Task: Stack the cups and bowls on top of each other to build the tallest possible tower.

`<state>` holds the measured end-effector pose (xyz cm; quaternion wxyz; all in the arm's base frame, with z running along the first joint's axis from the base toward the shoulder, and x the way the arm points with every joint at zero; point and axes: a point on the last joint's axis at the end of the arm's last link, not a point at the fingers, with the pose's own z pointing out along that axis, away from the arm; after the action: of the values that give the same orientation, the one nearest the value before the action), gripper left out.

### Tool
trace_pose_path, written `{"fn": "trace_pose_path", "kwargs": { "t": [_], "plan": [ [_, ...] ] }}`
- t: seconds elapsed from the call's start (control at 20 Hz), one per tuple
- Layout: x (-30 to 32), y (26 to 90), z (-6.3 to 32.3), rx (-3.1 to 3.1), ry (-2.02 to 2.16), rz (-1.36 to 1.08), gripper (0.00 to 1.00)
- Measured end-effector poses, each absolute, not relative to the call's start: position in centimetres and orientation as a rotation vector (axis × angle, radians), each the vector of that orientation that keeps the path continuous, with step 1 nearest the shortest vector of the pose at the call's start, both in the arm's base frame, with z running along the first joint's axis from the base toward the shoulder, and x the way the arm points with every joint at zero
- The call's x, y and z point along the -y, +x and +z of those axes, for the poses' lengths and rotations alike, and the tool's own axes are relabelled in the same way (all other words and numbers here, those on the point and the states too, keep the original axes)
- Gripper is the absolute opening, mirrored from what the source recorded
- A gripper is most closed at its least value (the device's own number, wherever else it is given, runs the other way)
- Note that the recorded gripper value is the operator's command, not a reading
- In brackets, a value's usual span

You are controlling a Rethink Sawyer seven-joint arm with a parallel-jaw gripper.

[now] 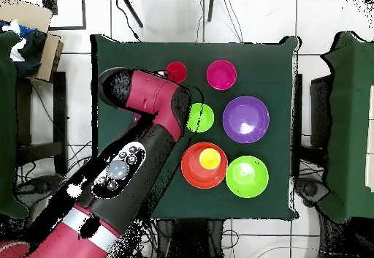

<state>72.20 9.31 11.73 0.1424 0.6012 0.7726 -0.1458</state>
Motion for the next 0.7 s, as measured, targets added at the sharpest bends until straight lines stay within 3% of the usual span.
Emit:
{"fn": "trace_pose_path", "kwargs": {
  "t": [0.7],
  "plan": [
    [-9.09, 72.57, 11.38, -2.199, 1.689, -0.396, 1.00]
  ]
}}
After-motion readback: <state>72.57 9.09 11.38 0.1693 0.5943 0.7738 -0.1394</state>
